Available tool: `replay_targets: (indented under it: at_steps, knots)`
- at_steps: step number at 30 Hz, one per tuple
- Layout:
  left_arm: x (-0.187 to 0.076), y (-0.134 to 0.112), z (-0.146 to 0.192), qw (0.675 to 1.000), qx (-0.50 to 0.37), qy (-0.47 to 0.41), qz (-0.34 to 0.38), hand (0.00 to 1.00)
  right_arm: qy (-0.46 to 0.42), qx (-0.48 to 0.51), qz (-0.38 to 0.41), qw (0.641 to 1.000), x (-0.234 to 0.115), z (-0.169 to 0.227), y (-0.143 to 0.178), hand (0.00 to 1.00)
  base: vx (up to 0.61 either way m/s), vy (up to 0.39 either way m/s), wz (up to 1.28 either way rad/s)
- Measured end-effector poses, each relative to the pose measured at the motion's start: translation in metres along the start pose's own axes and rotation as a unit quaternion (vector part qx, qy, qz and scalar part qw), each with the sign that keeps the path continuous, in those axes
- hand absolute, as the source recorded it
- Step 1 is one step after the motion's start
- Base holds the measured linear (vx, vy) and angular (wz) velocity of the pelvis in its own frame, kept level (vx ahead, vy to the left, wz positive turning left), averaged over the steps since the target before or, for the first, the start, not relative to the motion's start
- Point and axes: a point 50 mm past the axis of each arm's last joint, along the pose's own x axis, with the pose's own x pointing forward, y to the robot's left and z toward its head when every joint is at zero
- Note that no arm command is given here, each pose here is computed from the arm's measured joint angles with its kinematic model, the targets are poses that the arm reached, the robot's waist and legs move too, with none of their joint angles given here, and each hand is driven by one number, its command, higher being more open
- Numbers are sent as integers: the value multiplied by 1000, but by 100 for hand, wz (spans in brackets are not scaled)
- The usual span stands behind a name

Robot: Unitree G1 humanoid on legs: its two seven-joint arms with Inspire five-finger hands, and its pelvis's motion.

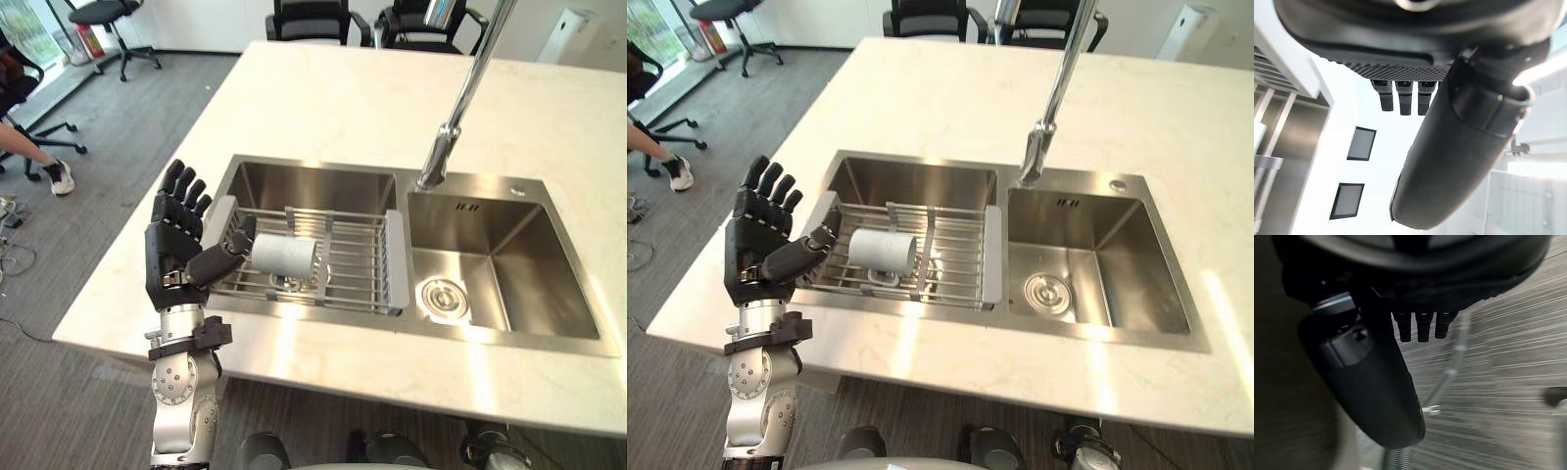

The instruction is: Walk over to the sink, pick up the cup, carry it to the dishwasher, place the cup inside the dishwasher, then close the dishwasher door

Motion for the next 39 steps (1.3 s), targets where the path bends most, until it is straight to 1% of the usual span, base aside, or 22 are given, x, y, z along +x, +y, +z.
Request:
replay_targets:
  at_steps: [2, 4, 8, 10, 11, 12, 15, 18, 20, 21, 28, 36, 39]
  knots:
    - [1, 1, -1, 1000, 15, 5, -14, 90, 11, -2, -3, 1000, -1, -5, -2, 90, 172, 174, -22]
    - [2, 5, -5, 997, 57, 20, -40, 90, 47, 4, -3, 999, -4, -21, 0, 90, 171, 176, -11]
    - [2, 10, -12, 984, 136, 57, -95, 90, 58, 9, 4, 998, -7, -27, 3, 90, 78, 113, -10]
    - [3, 10, -10, 968, 191, 62, -152, 90, 58, 8, 9, 998, -7, -28, 4, 90, 10, 54, -33]
    - [3, 10, -10, 962, 207, 63, -168, 90, 59, 8, 11, 998, -7, -28, 4, 90, -3, 11, -32]
    - [4, 10, -10, 948, 238, 66, -199, 90, 62, 8, 14, 998, -8, -30, 3, 90, 1, 0, -24]
    - [5, 9, -9, 920, 291, 68, -253, 90, 70, 7, 18, 997, -12, -35, 2, 90, 39, -9, -19]
    - [8, 9, -11, 907, 318, 66, -270, 90, 83, 6, 15, 996, -17, -43, -3, 90, 35, -4, -13]
    - [11, 14, -17, 898, 339, 79, -271, 90, 99, 3, 17, 995, -19, -49, -3, 90, 13, 2, -7]
    - [12, 34, -27, 864, 406, 115, -276, 90, 116, 1, 21, 993, -21, -57, -3, 90, 0, 0, 0]
    - [11, 32, -29, 868, 399, 116, -272, 90, 114, 1, 21, 993, -20, -55, -3, 90, 0, 0, 0]
    - [-6, 13, -47, 922, 290, 143, -211, 90, 89, 12, 4, 996, -5, -36, 1, 90, 0, 0, 0]
    - [-8, 14, -49, 924, 286, 151, -202, 90, 88, 12, -11, 996, -3, -33, -4, 90, -14, -5, 3]
